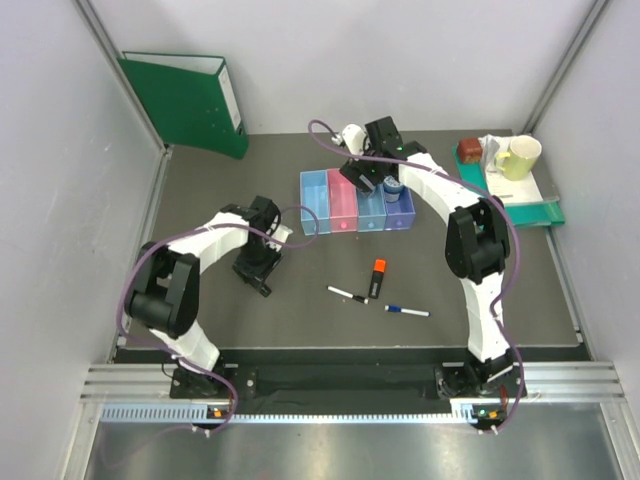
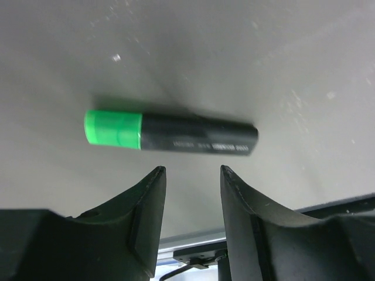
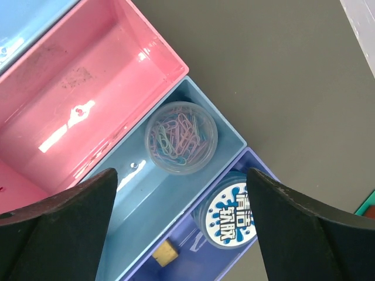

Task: Sort the stationery into containers
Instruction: Place the stationery in the storage box.

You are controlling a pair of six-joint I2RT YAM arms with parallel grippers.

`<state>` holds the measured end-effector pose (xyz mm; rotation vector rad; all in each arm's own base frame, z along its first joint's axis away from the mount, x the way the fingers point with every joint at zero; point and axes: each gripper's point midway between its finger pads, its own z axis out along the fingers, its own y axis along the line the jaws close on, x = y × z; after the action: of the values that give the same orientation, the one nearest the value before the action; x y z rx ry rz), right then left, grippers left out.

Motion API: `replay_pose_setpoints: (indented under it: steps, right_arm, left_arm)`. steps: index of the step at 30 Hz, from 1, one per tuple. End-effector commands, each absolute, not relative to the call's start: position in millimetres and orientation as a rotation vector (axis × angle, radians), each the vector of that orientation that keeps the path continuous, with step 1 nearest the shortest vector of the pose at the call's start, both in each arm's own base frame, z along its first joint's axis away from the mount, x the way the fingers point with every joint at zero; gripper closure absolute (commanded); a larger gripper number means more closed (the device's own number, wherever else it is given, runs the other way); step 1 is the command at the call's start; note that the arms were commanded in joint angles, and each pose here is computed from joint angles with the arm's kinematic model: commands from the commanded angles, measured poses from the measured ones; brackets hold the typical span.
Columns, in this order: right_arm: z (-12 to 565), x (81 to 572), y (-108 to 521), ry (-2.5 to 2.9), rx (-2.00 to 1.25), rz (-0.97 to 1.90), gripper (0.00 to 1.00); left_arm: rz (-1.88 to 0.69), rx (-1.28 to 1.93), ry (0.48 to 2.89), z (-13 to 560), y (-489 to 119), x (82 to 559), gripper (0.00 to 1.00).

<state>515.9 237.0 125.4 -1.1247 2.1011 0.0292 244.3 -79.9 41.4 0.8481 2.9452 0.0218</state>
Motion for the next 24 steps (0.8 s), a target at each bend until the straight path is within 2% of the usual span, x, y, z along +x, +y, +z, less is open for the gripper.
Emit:
replay_pose_setpoints:
  steps: [1,4,24]
  right_arm:
    - [192.0,519.8,252.0,1.946,-1.088,0.027,0.08]
    - [200.2,516.8,251.0,1.936,-1.087,0.029,0.04]
    - [221.6,507.8,253.2,1.910,-1.059,0.031,0.02]
  left_arm:
    - [0.046,0.753,2.940,42.9,-80.9,266.4,0.53]
    - [0.052,0.745,2.966,40.7,-79.8,265.9,0.53]
    - [0.116,0.817,3.010,30.3,-55.8,259.4,0.55]
